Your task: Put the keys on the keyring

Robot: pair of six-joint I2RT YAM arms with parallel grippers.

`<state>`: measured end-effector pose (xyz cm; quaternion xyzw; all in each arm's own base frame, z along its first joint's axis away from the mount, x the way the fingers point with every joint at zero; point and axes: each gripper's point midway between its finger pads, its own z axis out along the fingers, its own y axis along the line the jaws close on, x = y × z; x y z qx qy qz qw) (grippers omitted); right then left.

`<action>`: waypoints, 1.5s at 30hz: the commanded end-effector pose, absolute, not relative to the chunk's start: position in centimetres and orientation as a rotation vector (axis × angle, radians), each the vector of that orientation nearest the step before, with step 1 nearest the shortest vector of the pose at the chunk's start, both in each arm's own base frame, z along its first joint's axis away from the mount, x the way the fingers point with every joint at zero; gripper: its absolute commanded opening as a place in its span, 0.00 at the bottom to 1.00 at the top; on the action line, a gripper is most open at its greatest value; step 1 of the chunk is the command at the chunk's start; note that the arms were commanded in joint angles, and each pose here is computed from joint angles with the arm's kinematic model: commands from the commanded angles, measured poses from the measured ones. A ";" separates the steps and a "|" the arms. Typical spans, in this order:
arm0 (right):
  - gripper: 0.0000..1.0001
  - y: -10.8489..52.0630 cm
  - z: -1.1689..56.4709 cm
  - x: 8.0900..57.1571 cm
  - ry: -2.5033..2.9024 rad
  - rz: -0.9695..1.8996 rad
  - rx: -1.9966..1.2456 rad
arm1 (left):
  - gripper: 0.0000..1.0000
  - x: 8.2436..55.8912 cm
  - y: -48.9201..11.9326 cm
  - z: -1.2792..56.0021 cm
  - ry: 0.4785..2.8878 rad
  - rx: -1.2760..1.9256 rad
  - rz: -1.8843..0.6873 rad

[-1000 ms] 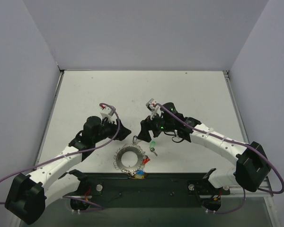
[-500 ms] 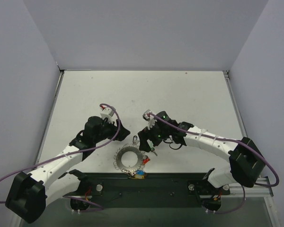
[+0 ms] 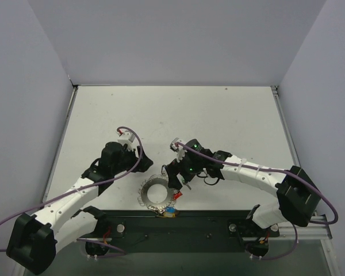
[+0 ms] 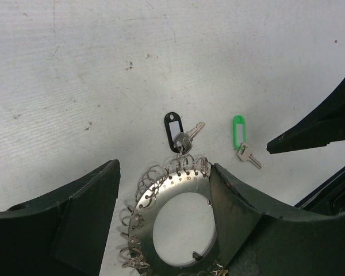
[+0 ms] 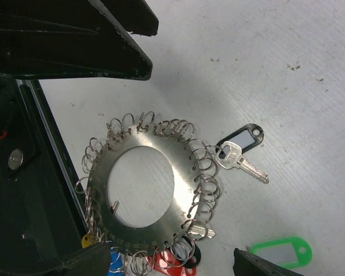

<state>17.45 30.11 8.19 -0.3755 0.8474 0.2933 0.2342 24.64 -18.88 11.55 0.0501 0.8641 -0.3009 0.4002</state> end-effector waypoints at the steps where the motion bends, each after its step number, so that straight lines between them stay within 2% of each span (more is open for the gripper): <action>1: 0.86 30.9 9.0 18.0 2.314 0.802 -1.024 | 0.73 25.2 -17.3 13.5 2.161 0.049 -0.711; 18: 0.86 31.1 8.3 18.7 2.342 0.774 -1.001 | 0.72 25.8 -17.0 13.1 2.167 0.038 -0.705; 30: 0.73 32.0 6.4 20.7 2.475 0.824 -0.899 | 0.70 26.8 -17.5 13.1 2.170 0.057 -0.722; 45: 0.72 31.9 7.1 20.2 2.445 0.854 -0.961 | 0.69 26.9 -17.3 12.6 2.183 0.048 -0.720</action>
